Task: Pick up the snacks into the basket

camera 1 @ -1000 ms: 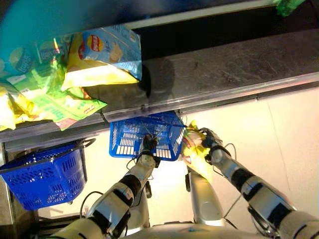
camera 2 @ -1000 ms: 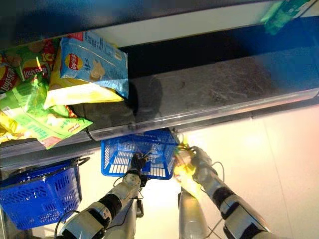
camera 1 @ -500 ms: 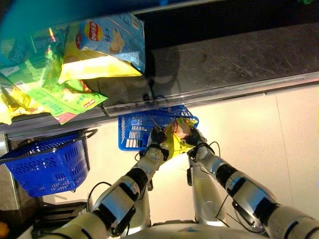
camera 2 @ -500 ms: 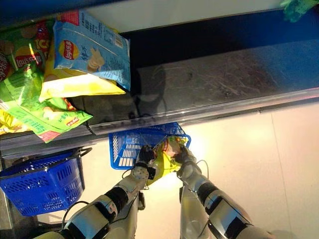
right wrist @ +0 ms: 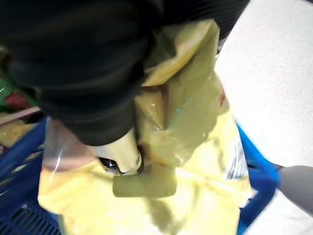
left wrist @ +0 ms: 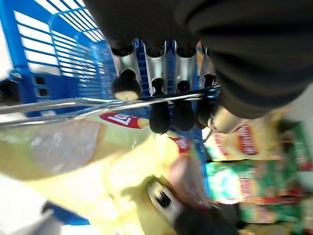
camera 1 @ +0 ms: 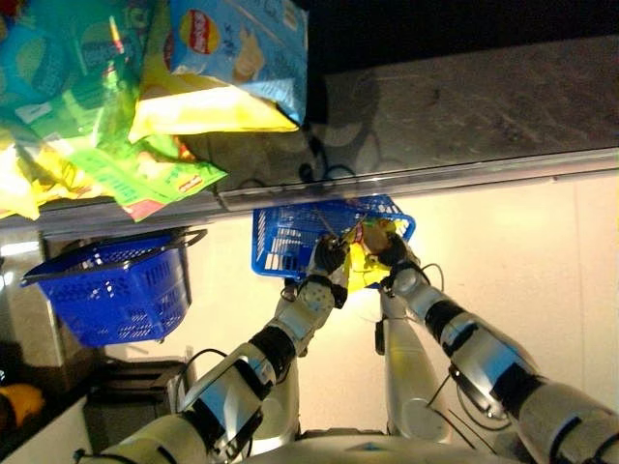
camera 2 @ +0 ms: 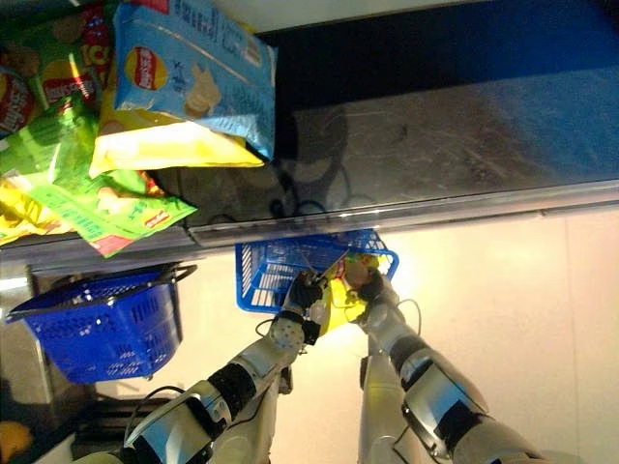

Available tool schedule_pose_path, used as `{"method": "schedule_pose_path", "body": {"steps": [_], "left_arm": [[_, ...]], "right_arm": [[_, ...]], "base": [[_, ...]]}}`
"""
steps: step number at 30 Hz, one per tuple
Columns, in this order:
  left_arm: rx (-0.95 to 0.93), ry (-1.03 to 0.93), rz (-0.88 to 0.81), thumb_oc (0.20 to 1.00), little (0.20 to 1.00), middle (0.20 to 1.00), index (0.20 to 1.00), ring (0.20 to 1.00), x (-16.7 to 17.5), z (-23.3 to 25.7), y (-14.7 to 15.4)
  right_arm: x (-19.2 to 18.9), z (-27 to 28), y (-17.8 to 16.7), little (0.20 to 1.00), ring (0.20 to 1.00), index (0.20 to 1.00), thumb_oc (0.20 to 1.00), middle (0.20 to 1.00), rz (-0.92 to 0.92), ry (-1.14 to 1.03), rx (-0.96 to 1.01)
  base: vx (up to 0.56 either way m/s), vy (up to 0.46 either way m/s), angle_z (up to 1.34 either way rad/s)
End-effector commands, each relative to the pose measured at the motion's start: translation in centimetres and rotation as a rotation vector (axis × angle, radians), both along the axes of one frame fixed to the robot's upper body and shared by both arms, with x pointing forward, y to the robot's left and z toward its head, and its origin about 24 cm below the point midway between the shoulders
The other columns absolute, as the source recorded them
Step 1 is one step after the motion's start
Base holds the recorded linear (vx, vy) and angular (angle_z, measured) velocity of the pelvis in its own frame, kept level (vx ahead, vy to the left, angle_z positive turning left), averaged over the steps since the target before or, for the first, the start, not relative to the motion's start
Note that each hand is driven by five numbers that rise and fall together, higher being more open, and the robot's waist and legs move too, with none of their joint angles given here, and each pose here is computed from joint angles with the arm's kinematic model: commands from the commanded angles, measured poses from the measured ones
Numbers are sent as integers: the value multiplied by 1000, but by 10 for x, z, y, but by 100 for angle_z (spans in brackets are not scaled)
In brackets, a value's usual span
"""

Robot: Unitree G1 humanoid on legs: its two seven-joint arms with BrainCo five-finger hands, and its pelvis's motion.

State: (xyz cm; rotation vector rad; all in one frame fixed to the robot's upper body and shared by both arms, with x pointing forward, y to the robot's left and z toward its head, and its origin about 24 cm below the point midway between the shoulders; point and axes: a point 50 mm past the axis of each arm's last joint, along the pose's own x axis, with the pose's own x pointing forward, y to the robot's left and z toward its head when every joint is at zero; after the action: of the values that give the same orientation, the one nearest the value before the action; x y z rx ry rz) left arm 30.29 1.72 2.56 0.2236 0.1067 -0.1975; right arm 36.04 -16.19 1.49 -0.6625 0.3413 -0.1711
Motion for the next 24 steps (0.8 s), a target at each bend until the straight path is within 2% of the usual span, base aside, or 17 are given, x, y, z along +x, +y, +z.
{"method": "schedule_pose_path", "body": {"steps": [1,2,7,15,20,23,24], "left_arm": [[-141,-165,-196,200,200,200,200,200,-10,46,-45],[-148,-164,-196,200,200,200,200,200,-10,47,-44],[-169,-152,-171,200,200,200,200,200,-5,49,-39],[-103,-24,-58,200,200,200,200,200,6,20,-17],[46,61,40,200,200,200,200,200,13,-10,12],[175,96,132,200,200,200,200,200,15,-28,43],[175,95,132,200,200,200,200,200,16,-28,43]], "right_arm": [[11,18,-3,831,831,831,831,831,-54,-60,62],[11,19,-8,1000,1000,1000,1000,1000,-60,-63,53],[7,15,-13,1000,1000,1000,1000,1000,-62,-64,56],[-12,-17,-7,1000,1000,1000,1000,1000,-57,41,113],[-41,-54,-9,1000,1000,1000,1000,1000,-103,166,198],[-69,-81,-18,1000,1000,1000,1000,1000,-138,245,215],[-69,-80,-17,1000,1000,1000,1000,1000,-138,244,215]], "base": [[13,65,4],[22,86,5],[24,53,6],[35,60,3],[41,58,6],[41,78,6],[57,92,5]]}}
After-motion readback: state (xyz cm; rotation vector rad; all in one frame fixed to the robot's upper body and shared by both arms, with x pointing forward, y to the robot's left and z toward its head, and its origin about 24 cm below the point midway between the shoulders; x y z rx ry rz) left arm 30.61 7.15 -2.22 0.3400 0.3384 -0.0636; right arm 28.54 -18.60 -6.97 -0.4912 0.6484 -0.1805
